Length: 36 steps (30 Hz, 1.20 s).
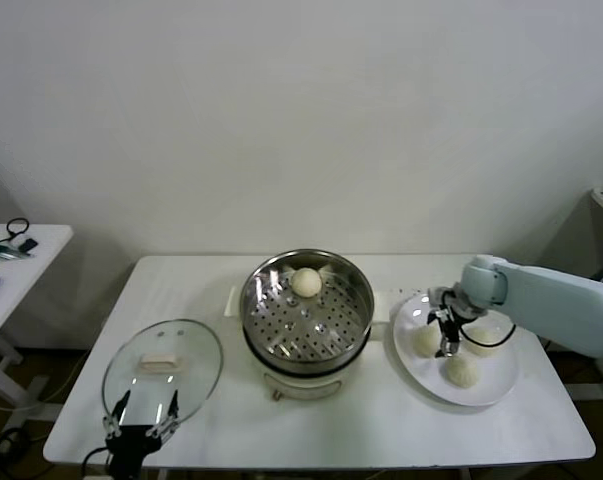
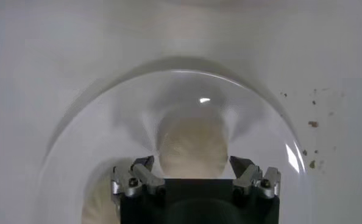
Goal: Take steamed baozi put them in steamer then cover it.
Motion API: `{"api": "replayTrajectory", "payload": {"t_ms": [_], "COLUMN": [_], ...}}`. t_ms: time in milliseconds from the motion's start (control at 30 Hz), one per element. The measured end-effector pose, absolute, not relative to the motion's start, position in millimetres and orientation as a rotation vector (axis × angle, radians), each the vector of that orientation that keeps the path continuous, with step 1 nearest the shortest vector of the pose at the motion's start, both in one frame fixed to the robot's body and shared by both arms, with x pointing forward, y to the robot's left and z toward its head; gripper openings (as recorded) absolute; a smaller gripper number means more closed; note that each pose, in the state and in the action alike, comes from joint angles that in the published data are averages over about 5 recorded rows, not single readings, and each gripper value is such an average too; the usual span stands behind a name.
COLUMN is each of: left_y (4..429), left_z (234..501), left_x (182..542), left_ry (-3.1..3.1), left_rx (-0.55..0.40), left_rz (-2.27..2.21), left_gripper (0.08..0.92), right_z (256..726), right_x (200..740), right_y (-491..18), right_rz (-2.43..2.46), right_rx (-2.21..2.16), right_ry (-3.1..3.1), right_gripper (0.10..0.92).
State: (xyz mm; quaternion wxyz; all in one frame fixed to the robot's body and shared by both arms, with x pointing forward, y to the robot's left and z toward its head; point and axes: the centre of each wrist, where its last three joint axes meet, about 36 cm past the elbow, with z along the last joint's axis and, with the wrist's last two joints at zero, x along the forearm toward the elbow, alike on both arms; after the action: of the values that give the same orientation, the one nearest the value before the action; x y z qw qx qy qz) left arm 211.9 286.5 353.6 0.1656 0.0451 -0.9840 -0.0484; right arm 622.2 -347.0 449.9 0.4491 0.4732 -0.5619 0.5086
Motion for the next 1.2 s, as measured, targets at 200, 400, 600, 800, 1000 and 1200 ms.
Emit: {"api": "replayTrajectory", "payload": {"t_ms": [200,400,600,800,1000,1200], "left_y": [286.3,285.2,282.0,278.9,278.5,276.4], "left_z": [354.1,354.8,353.8,354.2,355.9,357.3], "left_x": [212.0,212.3,211.2,209.5,210.8,213.4], "left_ry": [-2.804,-2.807,-2.808,-2.811,-2.816,-2.824], "left_rx": [0.127,0.124,0.117,0.109,0.104,0.090], "left_rz": [-0.141,-0.145,-0.150,-0.151,-0.155,-0.153], "left_gripper": [0.823,0.823,0.823,0.823,0.823,0.823], "right_z": [447.3,451.8,465.0,501.8,584.5,686.3], "right_x": [620.4,620.9,624.2,632.9,650.2,654.6], "right_y": [-349.9,-351.4,-353.3,-351.9,-330.7,-279.4], "right_rz": [1.249,1.243,1.237,1.247,1.293,1.346], "right_rx": [1.162,1.159,1.162,1.182,1.223,1.293], "right_ry": [-1.399,-1.414,-1.437,-1.467,-1.515,-1.605], "right_gripper": [0.778,0.661,0.637,0.636,0.636,0.636]}}
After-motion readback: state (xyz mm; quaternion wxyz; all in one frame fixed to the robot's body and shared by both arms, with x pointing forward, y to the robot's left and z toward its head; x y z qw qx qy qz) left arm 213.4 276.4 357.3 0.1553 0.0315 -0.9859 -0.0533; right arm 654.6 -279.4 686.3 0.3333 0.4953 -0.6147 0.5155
